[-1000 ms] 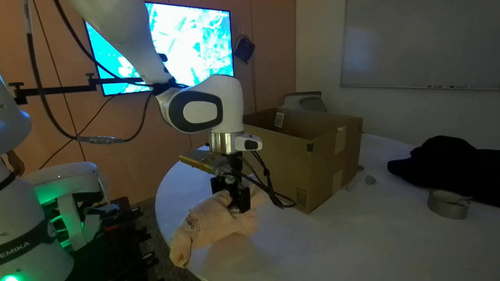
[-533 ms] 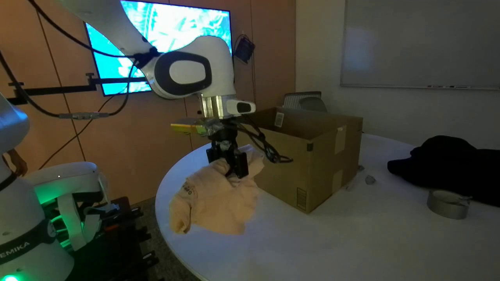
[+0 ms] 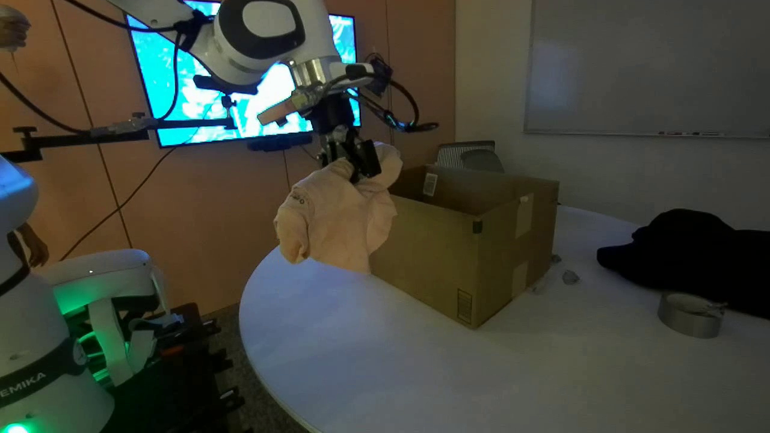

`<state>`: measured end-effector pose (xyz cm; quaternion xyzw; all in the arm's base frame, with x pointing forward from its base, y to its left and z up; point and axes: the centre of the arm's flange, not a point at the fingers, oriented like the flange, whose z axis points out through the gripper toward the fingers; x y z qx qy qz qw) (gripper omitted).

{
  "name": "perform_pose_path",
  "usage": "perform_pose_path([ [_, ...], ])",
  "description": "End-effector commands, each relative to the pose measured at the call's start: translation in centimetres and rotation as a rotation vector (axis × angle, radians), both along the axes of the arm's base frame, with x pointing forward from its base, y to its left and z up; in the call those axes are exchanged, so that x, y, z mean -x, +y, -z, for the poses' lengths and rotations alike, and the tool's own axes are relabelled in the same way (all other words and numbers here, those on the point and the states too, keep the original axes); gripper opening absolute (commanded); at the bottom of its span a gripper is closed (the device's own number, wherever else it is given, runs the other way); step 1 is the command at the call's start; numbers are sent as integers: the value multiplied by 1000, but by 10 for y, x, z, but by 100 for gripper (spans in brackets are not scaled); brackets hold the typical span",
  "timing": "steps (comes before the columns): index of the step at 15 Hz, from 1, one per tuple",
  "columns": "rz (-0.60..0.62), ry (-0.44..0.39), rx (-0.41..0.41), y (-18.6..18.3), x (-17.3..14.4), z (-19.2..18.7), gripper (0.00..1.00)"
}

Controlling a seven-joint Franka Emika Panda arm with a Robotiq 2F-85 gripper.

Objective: Put the marker on the shirt, fold the shirt, and then put the folded shirt in the box

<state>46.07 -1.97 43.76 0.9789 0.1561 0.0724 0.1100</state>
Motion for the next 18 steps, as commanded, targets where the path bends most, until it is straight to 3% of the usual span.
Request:
perform_pose_path([
  [1, 31, -67, 26, 36, -36, -38, 1],
  [9, 84, -251, -61, 92, -122, -62, 1],
  [18, 286, -466, -183, 142, -219, -26, 1],
])
